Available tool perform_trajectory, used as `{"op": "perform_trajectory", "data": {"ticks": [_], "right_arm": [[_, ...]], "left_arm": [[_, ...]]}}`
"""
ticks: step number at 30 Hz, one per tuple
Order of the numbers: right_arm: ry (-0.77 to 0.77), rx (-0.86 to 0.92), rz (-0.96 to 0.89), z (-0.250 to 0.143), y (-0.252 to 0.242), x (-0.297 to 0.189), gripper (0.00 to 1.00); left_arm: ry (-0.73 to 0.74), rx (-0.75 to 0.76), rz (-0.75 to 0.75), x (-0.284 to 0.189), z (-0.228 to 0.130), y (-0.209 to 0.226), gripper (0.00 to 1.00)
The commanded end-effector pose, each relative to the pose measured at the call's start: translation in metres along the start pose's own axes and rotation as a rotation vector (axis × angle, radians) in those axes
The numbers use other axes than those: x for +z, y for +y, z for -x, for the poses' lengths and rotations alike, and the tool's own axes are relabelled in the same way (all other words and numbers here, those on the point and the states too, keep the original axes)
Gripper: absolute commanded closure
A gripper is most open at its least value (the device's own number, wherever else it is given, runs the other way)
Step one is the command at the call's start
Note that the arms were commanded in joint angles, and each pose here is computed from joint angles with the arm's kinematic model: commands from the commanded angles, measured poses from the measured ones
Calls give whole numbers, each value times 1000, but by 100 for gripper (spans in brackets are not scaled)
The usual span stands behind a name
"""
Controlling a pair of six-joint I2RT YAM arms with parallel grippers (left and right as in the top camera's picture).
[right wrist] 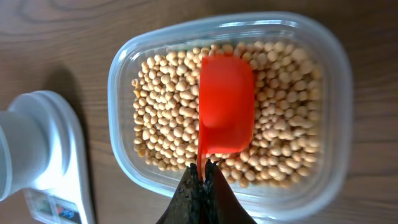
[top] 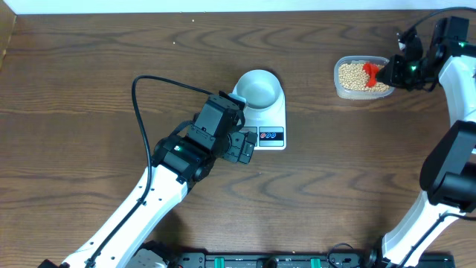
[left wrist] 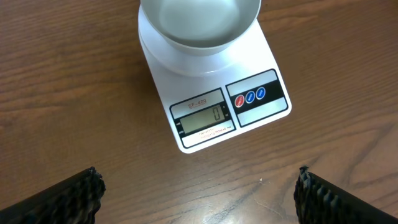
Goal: Scoop item into bowl and weigh 50g on scale
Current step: 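Lower the red scoop with the right gripper into the soybean tub, then drag the red scoop through the soybeans and lift it filled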
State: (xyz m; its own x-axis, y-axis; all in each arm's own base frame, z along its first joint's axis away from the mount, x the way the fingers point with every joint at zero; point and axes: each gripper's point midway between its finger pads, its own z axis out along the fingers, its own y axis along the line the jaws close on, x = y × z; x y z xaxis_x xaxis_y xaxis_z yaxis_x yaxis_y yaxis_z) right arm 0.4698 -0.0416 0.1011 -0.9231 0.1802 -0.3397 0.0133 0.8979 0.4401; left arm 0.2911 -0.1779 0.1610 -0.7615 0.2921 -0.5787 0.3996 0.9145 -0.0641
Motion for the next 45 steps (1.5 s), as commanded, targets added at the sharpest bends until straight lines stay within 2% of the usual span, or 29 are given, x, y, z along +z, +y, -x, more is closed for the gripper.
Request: {"op": "perform_trajectory", "data": {"ticks": [1, 16, 28, 45], "right_arm": [[49, 83, 128, -10, 1, 21, 99], [10, 185, 311, -3, 3, 9, 99], [-22, 274, 347, -3, -20, -6, 99], [50, 290, 332, -20, -25, 21, 99]], "left_arm": [[-5, 10, 1, -1, 2, 0, 0], [-5, 10, 1, -1, 2, 0, 0], [-5, 10, 1, -1, 2, 0, 0], [-5, 10, 1, -1, 2, 0, 0]]}}
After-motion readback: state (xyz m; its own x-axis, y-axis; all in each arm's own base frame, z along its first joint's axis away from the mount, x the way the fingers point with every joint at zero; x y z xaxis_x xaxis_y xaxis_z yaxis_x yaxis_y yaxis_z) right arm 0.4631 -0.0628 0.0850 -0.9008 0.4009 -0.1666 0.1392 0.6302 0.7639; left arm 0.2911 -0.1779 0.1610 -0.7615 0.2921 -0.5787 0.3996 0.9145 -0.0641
